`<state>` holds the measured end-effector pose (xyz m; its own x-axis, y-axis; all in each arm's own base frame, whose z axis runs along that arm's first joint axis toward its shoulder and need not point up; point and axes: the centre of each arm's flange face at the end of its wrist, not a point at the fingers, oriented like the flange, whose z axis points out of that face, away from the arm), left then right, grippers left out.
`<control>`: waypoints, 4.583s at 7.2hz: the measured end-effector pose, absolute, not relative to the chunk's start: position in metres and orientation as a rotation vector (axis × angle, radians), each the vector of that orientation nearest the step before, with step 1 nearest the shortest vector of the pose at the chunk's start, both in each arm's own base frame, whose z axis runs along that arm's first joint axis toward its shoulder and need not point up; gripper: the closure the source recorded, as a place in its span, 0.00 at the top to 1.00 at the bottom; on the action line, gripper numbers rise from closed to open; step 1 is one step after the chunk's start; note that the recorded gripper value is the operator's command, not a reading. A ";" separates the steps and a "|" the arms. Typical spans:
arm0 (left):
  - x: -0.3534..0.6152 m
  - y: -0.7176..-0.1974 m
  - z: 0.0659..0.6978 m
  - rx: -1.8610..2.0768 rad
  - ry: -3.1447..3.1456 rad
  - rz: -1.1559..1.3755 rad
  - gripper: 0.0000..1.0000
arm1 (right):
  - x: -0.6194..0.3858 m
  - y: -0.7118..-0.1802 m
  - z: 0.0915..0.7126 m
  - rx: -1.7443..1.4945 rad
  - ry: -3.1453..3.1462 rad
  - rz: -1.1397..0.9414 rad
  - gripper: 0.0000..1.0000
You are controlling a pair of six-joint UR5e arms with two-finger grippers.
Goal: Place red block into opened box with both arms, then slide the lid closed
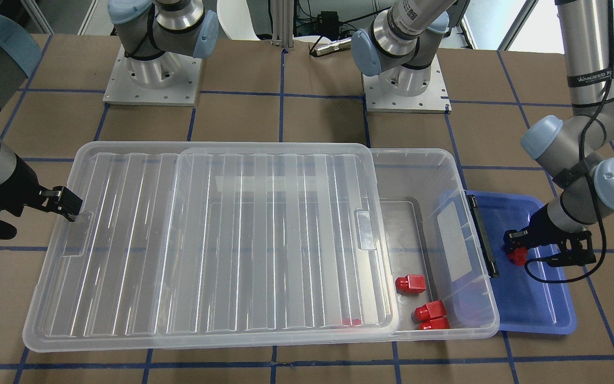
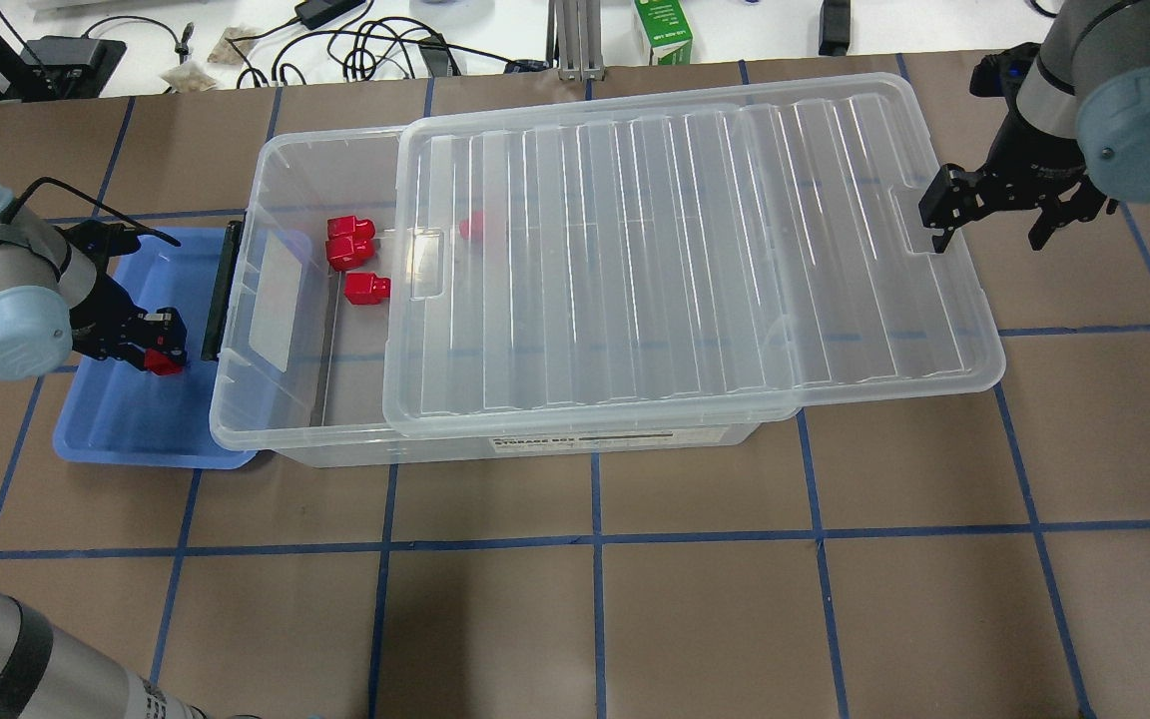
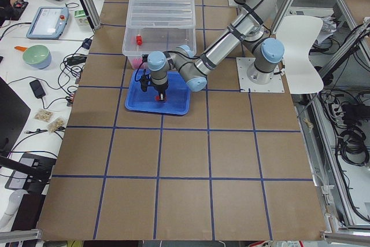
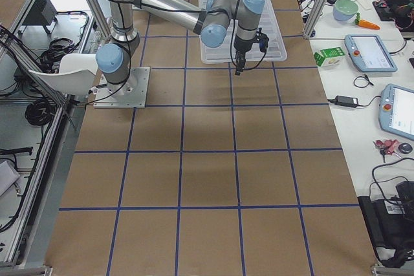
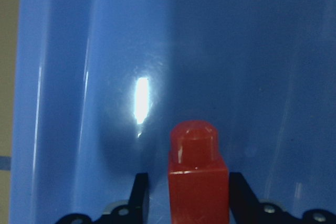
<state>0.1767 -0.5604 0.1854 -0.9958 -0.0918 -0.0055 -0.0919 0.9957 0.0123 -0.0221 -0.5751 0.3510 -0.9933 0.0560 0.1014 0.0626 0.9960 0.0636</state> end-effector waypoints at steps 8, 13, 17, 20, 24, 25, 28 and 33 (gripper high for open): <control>0.112 -0.559 0.373 -0.125 3.159 0.153 0.00 | -0.042 -0.573 0.381 -0.057 -3.048 -0.119 1.00; -0.087 -0.558 0.371 -0.060 3.134 0.125 0.00 | -0.016 -0.517 0.502 -0.069 -3.089 -0.116 1.00; -0.101 -0.546 0.302 -0.035 3.139 0.115 0.00 | -0.009 -0.495 0.517 -0.068 -3.100 -0.133 1.00; -0.104 -0.546 0.269 -0.046 3.139 0.136 0.00 | -0.010 -0.494 0.516 -0.078 -3.102 -0.128 1.00; -0.103 -0.542 0.235 -0.043 3.139 0.146 0.00 | -0.011 -0.495 0.515 -0.092 -3.091 -0.130 1.00; -0.103 -0.541 0.228 -0.044 3.139 0.149 0.00 | -0.012 -0.495 0.515 -0.091 -3.090 -0.129 1.00; -0.104 -0.541 0.217 -0.042 3.139 0.171 0.24 | -0.012 -0.495 0.514 -0.093 -3.089 -0.130 1.00; -0.103 -0.542 0.217 -0.038 3.138 0.166 0.84 | -0.012 -0.495 0.514 -0.093 -3.089 -0.132 1.00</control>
<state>-0.1034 -0.5420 0.2171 -0.9997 -0.0241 0.0000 -0.0239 0.9942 0.1052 -0.0120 -0.4952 0.5136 -0.9970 0.0582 0.0504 0.0623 0.9945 0.0838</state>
